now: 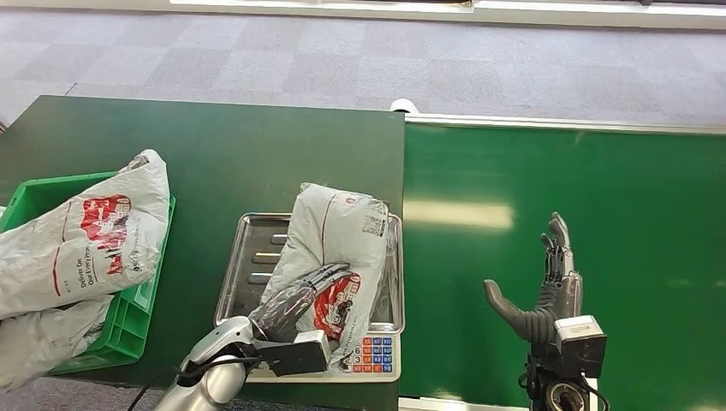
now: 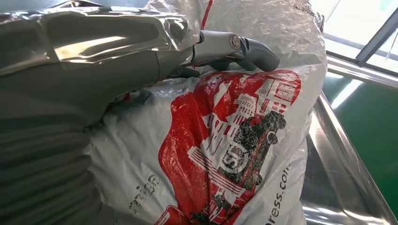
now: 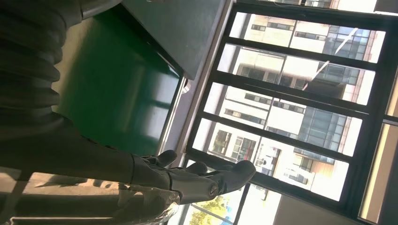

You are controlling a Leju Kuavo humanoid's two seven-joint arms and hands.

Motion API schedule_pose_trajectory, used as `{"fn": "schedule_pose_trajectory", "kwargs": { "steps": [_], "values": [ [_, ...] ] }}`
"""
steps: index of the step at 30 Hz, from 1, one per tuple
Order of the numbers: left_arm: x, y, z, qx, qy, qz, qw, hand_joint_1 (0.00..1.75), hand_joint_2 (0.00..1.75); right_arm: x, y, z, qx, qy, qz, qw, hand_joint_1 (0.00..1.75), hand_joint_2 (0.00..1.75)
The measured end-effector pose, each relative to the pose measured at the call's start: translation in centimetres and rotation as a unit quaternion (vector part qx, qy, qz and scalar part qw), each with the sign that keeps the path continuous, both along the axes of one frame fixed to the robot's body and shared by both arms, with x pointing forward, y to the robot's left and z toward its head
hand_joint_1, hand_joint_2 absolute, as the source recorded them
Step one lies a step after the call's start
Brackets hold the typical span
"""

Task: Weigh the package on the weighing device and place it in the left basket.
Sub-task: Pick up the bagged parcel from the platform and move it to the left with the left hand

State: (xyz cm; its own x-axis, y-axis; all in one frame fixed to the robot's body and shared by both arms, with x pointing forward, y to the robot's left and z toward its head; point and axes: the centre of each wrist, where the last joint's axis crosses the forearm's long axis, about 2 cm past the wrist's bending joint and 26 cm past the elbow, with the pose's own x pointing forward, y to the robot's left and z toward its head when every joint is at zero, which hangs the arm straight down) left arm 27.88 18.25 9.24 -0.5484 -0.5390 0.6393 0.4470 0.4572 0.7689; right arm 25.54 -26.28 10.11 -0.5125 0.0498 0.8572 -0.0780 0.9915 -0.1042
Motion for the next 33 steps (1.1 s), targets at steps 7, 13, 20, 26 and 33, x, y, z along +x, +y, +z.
{"fn": "schedule_pose_trajectory", "kwargs": {
  "steps": [7,13,20,26,33],
  "values": [
    [0.4,0.0,-0.3,0.007,0.004,-0.003,1.0,1.75,1.75,-0.3,-0.1,-0.2,-0.001,0.004,-0.005,1.0,0.0,1.75],
    [0.6,-0.3,-0.5,-0.012,-0.002,-0.008,1.0,1.75,1.75,-0.3,-0.3,-0.3,-0.002,0.006,-0.016,1.0,0.0,1.75],
    [0.7,-0.6,-0.6,-0.026,-0.033,-0.007,0.999,1.75,1.75,-0.3,-0.6,0.1,0.0,0.004,-0.028,1.0,0.0,1.75],
    [0.5,-0.6,-0.7,-0.045,-0.067,0.004,0.997,1.75,1.75,-0.3,-0.5,0.0,0.002,0.007,-0.03,1.0,0.0,1.75],
    [-0.3,-0.3,-0.5,-0.089,-0.11,0.024,0.99,1.75,1.75,-0.3,-0.4,0.1,0.004,0.006,-0.03,1.0,0.0,1.75]
  ]
}}
